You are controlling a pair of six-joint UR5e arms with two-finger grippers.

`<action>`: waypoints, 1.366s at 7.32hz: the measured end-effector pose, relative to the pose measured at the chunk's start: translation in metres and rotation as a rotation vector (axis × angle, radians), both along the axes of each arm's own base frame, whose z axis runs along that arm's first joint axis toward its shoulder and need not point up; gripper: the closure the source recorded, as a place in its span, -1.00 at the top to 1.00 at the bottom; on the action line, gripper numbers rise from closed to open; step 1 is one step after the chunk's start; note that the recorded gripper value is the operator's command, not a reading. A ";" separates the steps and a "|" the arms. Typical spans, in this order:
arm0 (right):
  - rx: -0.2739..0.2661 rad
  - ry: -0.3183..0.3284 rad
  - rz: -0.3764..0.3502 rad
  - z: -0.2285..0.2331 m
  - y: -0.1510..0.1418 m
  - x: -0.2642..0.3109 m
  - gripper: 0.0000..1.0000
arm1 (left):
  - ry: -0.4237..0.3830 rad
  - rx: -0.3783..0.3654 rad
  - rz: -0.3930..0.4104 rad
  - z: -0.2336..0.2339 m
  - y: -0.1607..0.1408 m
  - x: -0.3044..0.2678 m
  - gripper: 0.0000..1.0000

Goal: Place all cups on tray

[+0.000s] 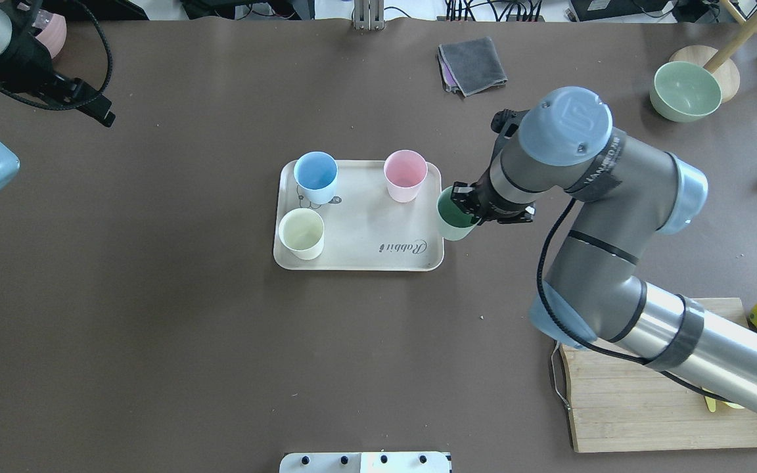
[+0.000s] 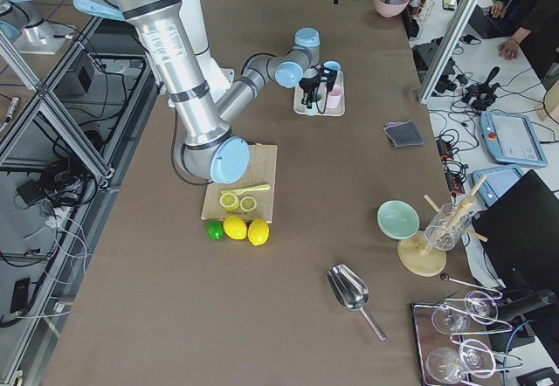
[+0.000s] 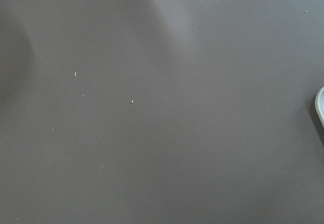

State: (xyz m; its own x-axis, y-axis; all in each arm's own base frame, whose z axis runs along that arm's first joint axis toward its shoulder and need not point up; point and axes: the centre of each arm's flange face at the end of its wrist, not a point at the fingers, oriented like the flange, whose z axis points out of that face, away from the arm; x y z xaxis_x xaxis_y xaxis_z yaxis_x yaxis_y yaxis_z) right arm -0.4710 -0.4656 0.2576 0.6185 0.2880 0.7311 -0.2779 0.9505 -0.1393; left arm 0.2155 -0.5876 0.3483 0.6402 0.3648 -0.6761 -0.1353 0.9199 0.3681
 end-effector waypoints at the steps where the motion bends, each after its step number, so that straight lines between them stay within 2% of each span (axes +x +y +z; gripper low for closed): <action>1: -0.009 0.002 0.010 -0.019 0.002 -0.029 -1.00 | 0.000 -0.002 0.001 0.000 0.000 0.001 0.98; 2: -0.010 0.000 0.009 -0.029 0.004 -0.044 0.98 | -0.001 -0.004 0.001 0.001 0.000 0.003 0.98; 4: 0.016 0.005 0.008 -0.036 0.002 -0.054 1.00 | -0.001 -0.005 0.001 0.001 -0.001 0.004 0.98; 6: 0.054 0.009 0.021 -0.041 -0.017 -0.034 1.00 | -0.002 -0.005 0.002 0.002 0.000 0.003 0.98; 8: 0.081 0.002 -0.014 -0.027 -0.058 0.027 1.00 | -0.009 -0.008 0.000 0.009 0.002 -0.002 0.98; 10: 0.146 0.024 -0.089 0.021 -0.092 0.121 1.00 | -0.024 -0.020 -0.027 0.034 0.014 -0.038 0.98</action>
State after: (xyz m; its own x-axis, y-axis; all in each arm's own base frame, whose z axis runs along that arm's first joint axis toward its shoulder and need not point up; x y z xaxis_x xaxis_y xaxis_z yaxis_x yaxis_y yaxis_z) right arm -0.3500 -0.5572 0.2783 0.6546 0.1233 0.7459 -0.1937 0.9810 0.0078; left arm 0.1779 -0.5736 0.3820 0.6656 0.3337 -0.6675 -0.1185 0.9304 0.3470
